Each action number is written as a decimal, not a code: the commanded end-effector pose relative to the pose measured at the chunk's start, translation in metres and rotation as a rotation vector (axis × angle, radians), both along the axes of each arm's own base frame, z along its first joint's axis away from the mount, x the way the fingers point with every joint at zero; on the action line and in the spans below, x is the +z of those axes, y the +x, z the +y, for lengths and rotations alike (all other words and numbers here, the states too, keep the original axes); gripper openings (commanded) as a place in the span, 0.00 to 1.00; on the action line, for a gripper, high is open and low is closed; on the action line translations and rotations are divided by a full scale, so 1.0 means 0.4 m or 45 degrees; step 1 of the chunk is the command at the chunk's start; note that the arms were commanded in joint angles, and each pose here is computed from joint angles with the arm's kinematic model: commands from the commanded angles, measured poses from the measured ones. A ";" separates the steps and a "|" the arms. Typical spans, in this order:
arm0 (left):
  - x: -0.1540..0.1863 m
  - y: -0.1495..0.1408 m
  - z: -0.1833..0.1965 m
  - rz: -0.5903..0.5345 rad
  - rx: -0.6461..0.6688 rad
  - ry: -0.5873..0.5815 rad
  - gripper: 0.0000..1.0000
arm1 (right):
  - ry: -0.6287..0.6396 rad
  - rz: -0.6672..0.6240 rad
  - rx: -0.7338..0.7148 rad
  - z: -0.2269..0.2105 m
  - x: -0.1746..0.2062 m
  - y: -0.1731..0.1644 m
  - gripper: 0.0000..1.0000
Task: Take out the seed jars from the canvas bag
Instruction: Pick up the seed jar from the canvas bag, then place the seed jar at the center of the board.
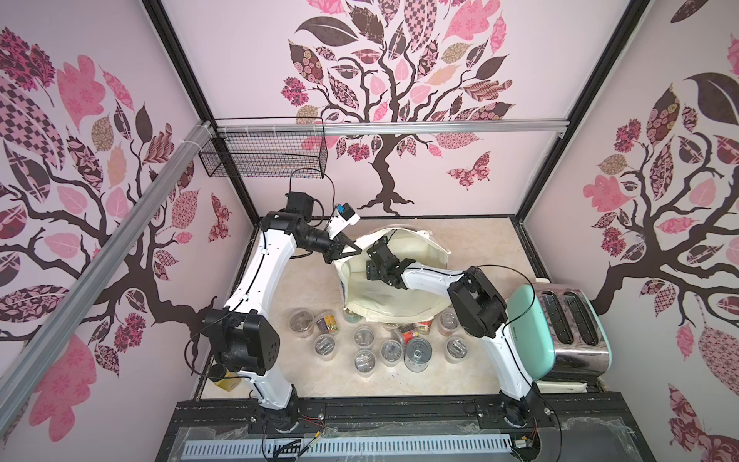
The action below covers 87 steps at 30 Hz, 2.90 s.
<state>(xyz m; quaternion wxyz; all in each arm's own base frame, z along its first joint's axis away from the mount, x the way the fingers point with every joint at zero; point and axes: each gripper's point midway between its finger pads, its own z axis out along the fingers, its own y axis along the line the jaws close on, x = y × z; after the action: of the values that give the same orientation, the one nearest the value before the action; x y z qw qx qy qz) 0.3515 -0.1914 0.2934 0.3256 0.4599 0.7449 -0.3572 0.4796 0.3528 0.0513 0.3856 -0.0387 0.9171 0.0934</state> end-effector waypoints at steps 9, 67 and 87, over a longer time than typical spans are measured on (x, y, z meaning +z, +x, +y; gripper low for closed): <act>0.068 -0.002 -0.016 -0.048 0.016 -0.077 0.00 | 0.226 -0.061 0.006 -0.017 0.192 -0.036 0.68; 0.159 0.491 0.340 -0.470 1.051 0.311 0.98 | 0.288 0.029 0.451 -0.185 0.379 -0.438 0.68; 0.036 0.083 0.256 -0.022 0.727 0.149 0.98 | 0.059 0.160 0.329 -0.170 0.117 -0.334 0.73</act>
<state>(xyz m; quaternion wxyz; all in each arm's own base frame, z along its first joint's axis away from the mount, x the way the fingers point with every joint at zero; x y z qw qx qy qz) 0.4077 -0.0885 0.3192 0.4204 0.2552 0.8534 -0.1727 0.3271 0.2817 0.0900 0.2858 -0.1514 0.9299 0.1752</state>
